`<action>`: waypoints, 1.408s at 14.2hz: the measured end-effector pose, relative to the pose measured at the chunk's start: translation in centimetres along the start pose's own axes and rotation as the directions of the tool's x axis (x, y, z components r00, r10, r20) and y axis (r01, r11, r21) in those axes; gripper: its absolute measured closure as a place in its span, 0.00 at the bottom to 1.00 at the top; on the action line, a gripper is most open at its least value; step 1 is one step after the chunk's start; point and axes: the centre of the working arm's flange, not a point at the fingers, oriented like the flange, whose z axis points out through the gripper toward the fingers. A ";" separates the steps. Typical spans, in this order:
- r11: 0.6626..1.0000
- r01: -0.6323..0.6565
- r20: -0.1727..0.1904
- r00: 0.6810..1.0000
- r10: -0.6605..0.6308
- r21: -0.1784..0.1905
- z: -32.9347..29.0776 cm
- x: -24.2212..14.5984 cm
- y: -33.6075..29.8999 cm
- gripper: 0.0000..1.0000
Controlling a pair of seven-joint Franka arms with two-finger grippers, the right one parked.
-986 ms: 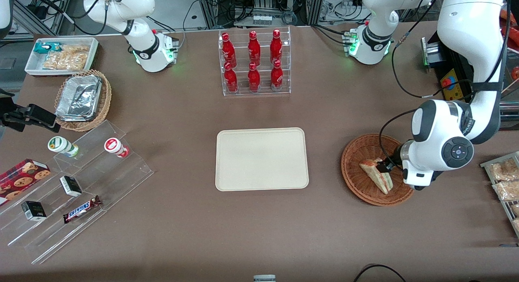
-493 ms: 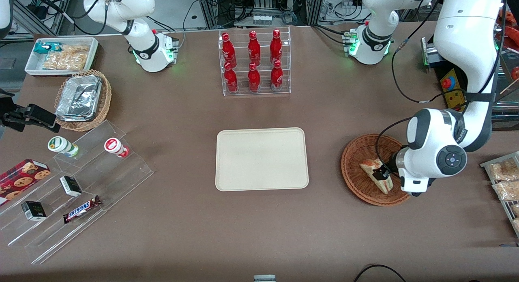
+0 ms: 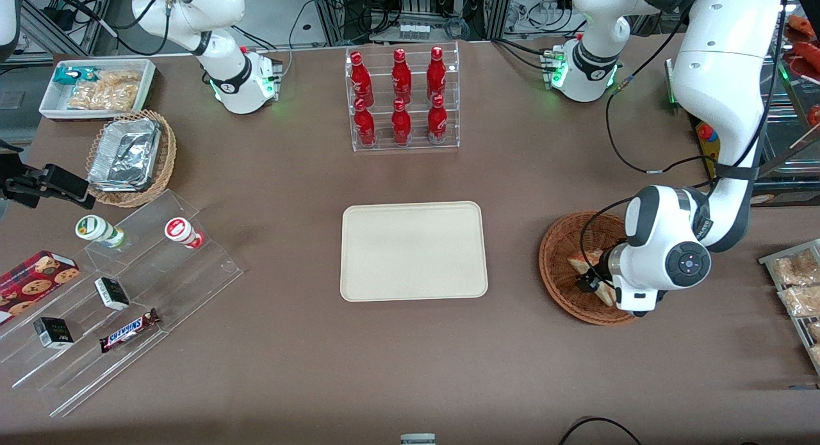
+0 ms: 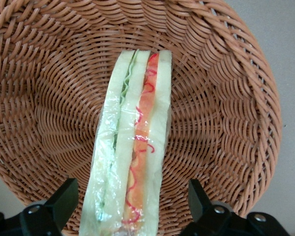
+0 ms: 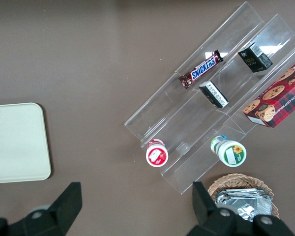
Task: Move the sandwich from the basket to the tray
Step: 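Close the left gripper on the sandwich, then lift the sandwich and carry it over the cream tray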
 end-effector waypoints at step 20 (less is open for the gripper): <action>0.923 -0.385 -0.109 0.918 0.381 -0.008 -8.7 -19.9 11.8 0.84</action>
